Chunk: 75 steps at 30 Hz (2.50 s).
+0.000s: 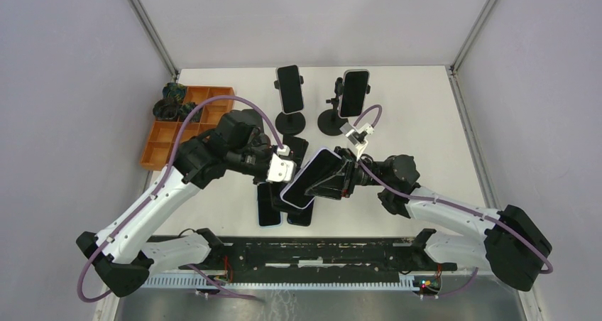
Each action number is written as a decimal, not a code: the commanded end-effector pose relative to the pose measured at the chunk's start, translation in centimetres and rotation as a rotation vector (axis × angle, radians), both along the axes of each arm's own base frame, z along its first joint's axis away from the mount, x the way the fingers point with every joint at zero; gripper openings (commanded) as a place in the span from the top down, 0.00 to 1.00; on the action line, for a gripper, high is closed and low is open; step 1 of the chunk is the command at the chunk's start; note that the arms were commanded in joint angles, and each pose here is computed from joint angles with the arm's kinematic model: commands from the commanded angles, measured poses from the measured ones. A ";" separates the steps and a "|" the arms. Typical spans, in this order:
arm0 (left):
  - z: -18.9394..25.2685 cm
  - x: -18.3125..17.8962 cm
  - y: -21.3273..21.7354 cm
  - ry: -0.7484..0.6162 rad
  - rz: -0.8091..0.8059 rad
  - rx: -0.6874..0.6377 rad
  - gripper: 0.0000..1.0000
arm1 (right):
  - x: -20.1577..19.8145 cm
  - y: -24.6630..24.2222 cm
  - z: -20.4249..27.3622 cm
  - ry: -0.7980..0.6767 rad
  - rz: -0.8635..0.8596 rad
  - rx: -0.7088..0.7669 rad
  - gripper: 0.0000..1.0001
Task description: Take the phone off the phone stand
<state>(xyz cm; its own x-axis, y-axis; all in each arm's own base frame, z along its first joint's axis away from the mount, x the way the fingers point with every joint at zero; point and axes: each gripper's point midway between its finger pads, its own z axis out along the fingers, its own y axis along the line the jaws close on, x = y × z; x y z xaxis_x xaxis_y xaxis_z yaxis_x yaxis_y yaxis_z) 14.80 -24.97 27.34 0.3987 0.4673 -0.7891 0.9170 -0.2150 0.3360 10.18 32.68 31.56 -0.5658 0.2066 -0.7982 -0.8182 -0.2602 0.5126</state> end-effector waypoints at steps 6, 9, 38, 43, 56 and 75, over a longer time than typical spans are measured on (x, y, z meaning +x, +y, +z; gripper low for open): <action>1.8 0.8 -0.2 -0.083 -0.002 -0.025 0.98 | 0.4 -1.3 4.4 -0.063 -0.083 0.126 0.66; 1.6 0.9 0.0 -0.088 0.005 -0.011 0.98 | 0.3 -1.6 4.5 -0.066 -0.089 0.126 0.67; -2.8 1.1 2.6 -0.193 -0.063 0.163 0.98 | 1.0 -5.6 9.7 -0.189 -0.195 0.195 1.00; -3.5 0.9 3.0 -0.196 -0.077 0.189 0.98 | 1.1 -5.8 10.7 -0.211 -0.206 0.210 1.00; -0.9 -1.7 1.0 0.070 -0.087 0.101 0.98 | 2.5 -4.7 8.6 -0.063 -0.152 0.218 0.78; -1.0 -0.8 1.3 0.038 -0.053 0.127 0.98 | 3.6 -4.4 6.4 0.040 -0.199 0.126 1.00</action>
